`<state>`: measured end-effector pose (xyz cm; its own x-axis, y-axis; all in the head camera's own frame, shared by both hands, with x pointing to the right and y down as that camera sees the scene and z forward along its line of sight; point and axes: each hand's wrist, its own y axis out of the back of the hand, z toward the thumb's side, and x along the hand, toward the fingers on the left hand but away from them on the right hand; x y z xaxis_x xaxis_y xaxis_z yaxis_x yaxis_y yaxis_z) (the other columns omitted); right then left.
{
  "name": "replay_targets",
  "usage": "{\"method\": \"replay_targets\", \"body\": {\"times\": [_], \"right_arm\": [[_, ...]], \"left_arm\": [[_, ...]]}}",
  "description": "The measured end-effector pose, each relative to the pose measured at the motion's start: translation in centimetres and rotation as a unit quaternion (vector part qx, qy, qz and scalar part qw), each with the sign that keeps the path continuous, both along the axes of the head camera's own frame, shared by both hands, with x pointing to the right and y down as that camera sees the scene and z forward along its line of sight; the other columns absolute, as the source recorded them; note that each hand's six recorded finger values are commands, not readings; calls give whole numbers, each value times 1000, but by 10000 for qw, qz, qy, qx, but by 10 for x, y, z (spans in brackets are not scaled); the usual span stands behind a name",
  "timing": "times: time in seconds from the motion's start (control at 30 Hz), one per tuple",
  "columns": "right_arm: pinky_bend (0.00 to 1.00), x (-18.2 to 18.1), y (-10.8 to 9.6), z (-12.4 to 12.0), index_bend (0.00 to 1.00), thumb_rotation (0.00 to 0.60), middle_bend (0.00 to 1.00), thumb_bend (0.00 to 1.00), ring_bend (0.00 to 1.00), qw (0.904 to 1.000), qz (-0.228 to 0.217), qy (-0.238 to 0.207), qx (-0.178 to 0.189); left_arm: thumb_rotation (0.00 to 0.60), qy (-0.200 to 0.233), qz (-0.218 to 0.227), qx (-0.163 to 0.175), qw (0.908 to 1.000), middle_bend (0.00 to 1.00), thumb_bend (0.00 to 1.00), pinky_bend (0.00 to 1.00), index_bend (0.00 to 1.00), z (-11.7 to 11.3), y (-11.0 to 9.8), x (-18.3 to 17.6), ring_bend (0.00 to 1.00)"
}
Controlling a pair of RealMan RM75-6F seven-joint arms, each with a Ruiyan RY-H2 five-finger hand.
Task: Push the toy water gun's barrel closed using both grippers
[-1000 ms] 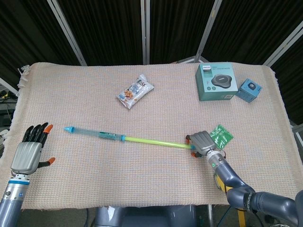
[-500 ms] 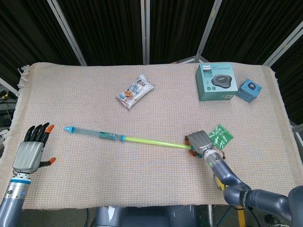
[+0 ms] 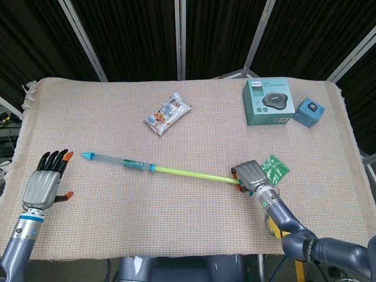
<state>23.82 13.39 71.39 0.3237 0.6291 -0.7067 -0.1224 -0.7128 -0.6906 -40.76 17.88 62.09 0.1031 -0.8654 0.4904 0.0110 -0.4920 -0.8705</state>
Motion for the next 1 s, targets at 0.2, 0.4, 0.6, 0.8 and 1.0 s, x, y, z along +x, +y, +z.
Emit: {"method": "replay_targets", "body": {"times": [0.2, 0.4, 0.6, 0.8, 1.0], "right_arm": [[1000, 2, -1, -10, 644, 600, 1000, 465, 1000, 9999, -62, 44, 66], [1000, 6, -1, -11, 648, 600, 1000, 467, 1000, 9998, -90, 132, 86], [1000, 10, -2, -13, 651, 600, 1000, 468, 1000, 9998, -113, 161, 89], [1000, 9, -3, -15, 652, 600, 1000, 468, 1000, 9998, -109, 149, 105], [1000, 10, -5, -15, 652, 600, 1000, 469, 1000, 9997, -86, 174, 117]], "left_arm": [[600, 103, 334, -32, 9994, 723, 0, 814, 56, 22, -17, 17, 666], [600, 270, 652, 21, 9975, 875, 0, 1000, 187, 44, -38, 34, 817], [600, 256, 791, -159, 9964, 889, 16, 1000, 284, 75, -62, 46, 827], [600, 203, 737, -373, 9964, 889, 44, 1000, 333, 98, -78, 52, 827], [600, 33, 689, -564, 9960, 889, 140, 1000, 380, 117, -83, 50, 827]]}}
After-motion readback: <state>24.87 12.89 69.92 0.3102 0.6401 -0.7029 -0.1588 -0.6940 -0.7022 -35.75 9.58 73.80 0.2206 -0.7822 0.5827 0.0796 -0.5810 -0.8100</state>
